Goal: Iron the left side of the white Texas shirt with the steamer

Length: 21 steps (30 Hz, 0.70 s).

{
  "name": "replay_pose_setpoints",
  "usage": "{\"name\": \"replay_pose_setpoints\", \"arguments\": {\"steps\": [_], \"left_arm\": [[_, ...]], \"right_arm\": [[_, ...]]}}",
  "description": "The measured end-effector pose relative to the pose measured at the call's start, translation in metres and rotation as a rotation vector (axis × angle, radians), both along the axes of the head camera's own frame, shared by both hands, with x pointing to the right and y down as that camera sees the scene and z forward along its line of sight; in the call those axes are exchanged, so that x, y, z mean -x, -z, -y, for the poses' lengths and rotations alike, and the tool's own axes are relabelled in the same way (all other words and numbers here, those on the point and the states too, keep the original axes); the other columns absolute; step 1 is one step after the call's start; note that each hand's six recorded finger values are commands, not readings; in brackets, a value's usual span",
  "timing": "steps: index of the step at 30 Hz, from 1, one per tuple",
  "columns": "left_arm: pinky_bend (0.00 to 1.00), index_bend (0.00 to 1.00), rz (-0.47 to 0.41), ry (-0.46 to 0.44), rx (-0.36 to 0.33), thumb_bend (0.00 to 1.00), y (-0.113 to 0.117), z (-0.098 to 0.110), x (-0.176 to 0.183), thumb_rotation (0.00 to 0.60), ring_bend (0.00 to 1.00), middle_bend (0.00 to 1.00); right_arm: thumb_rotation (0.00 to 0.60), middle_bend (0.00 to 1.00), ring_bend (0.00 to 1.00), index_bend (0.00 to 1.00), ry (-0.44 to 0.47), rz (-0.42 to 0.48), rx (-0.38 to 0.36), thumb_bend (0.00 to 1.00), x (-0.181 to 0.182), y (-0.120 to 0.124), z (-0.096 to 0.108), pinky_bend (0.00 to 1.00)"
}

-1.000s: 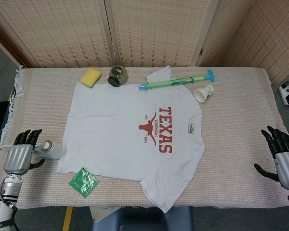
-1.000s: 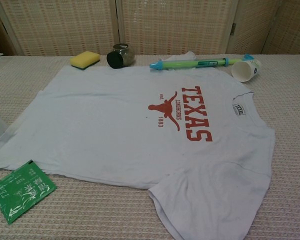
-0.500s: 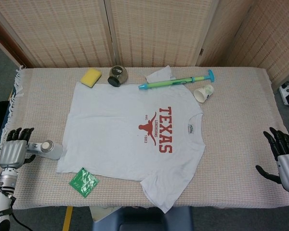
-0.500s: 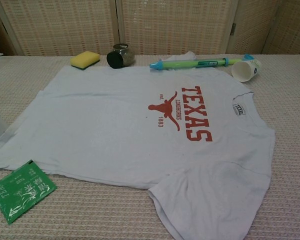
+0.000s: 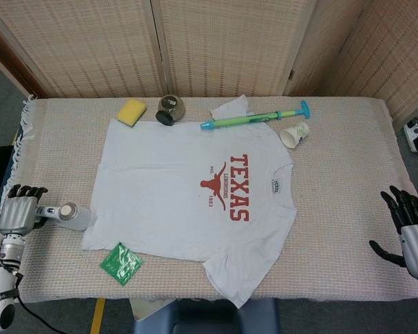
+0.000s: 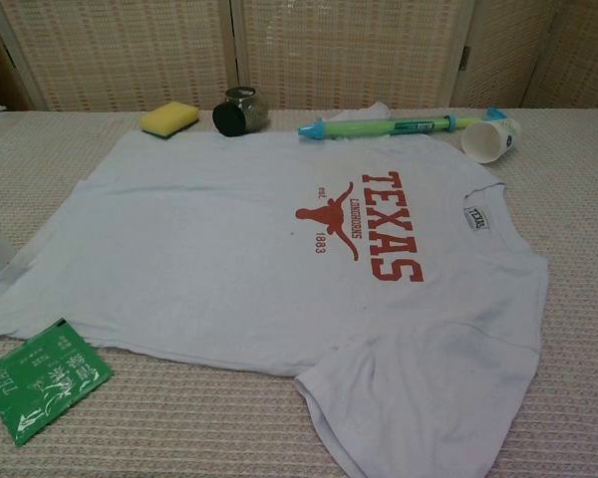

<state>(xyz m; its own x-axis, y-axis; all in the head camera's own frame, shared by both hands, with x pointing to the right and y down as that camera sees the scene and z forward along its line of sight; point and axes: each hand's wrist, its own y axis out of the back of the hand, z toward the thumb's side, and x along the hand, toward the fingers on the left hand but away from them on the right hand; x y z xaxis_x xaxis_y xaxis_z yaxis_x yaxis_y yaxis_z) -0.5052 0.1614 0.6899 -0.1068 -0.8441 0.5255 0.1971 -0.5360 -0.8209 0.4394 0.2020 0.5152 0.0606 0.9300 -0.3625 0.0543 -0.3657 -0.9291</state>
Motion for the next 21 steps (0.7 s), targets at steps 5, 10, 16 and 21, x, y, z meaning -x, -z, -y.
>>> {"name": "replay_pose_setpoints", "arguments": {"steps": [5,10,16,21], "left_arm": [[0.28,0.45,-0.012,-0.029,-0.027,0.37,-0.008,0.006,-0.005,0.6,0.38,0.52],[0.37,0.52,-0.05,-0.035,-0.043,0.43,-0.018,0.01,-0.014,0.6,0.45,0.57],[0.53,0.6,-0.081,-0.05,-0.037,0.47,-0.03,0.012,-0.024,0.6,0.57,0.68],[0.62,0.66,-0.106,-0.062,-0.016,0.55,-0.038,0.009,-0.03,0.6,0.66,0.76]], "right_arm": [[0.6,0.0,0.0,0.0,0.002,-0.002,-0.002,0.14,0.001,0.001,-0.001,0.07],[0.6,0.0,0.0,0.0,0.001,-0.005,-0.003,0.14,0.002,0.001,-0.002,0.07],[0.6,0.0,0.0,0.0,-0.001,-0.009,-0.003,0.14,0.003,0.002,-0.002,0.07],[0.6,0.0,0.0,0.0,-0.009,-0.01,0.002,0.14,0.002,0.0,-0.003,0.07]]}}
